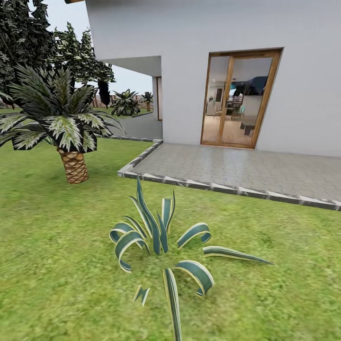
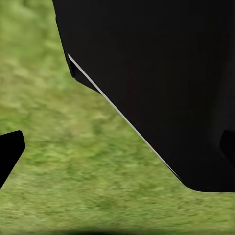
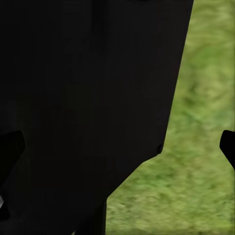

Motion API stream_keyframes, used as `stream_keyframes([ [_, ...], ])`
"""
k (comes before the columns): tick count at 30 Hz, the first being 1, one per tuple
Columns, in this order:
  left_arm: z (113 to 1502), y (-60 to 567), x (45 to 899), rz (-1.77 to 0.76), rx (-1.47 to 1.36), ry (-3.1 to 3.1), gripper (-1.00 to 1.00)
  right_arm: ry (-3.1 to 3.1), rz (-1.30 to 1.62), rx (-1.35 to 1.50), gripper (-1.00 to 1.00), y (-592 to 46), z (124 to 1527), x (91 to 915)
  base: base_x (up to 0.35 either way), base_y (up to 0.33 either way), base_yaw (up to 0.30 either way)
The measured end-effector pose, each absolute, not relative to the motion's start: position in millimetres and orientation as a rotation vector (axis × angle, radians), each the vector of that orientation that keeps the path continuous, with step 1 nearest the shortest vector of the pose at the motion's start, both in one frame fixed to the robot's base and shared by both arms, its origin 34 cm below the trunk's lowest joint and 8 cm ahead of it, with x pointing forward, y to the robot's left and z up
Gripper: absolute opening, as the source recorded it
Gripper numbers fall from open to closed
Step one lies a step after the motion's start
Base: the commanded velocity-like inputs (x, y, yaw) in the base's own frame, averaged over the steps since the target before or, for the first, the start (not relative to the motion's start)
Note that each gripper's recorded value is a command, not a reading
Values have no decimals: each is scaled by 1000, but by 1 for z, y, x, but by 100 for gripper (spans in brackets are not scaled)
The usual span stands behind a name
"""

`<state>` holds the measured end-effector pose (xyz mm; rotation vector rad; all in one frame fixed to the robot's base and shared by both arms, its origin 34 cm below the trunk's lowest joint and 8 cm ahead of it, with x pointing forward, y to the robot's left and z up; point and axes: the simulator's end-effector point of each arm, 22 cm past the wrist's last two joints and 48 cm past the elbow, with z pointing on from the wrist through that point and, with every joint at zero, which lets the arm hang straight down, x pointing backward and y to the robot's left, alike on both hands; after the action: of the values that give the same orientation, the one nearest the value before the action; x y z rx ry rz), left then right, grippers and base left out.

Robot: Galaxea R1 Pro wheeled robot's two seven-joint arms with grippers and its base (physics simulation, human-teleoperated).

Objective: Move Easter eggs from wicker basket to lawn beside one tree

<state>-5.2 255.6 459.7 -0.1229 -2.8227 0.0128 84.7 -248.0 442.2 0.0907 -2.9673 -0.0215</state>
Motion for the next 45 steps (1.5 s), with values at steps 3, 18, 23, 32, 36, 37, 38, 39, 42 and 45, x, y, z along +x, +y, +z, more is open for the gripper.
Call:
stream_keyframes([
  [3,460,256,-5,13,-122,-2823,100,-2966,-24,93,100,-247,442,85,0,0,0],
  [18,460,255,-7,15,-124,-2819,100,-2971,-26,90,100,-246,442,86,34,112,0],
  [23,460,255,-7,15,-122,-2818,100,-2972,-26,89,100,-246,442,86,102,326,0],
  [32,460,255,-7,14,-122,-2818,100,-2971,-27,89,100,-245,442,86,104,326,0],
  [36,460,255,-7,14,-122,-2818,100,-2971,-27,89,100,-245,442,85,102,323,0],
  [37,460,255,-7,14,-122,-2818,100,-2971,-26,90,100,-245,442,86,99,323,0],
  [38,460,255,-7,14,-122,-2818,100,-2971,-27,89,100,-245,442,85,97,323,0],
  [39,460,255,-7,14,-122,-2818,100,-2972,-27,89,100,-245,442,86,91,323,0],
  [42,460,255,-7,14,-122,-2818,100,-2972,-27,90,100,-245,442,86,79,323,0],
  [45,460,255,-7,14,-122,-2818,100,-2971,-27,90,100,-245,442,86,39,323,0],
])
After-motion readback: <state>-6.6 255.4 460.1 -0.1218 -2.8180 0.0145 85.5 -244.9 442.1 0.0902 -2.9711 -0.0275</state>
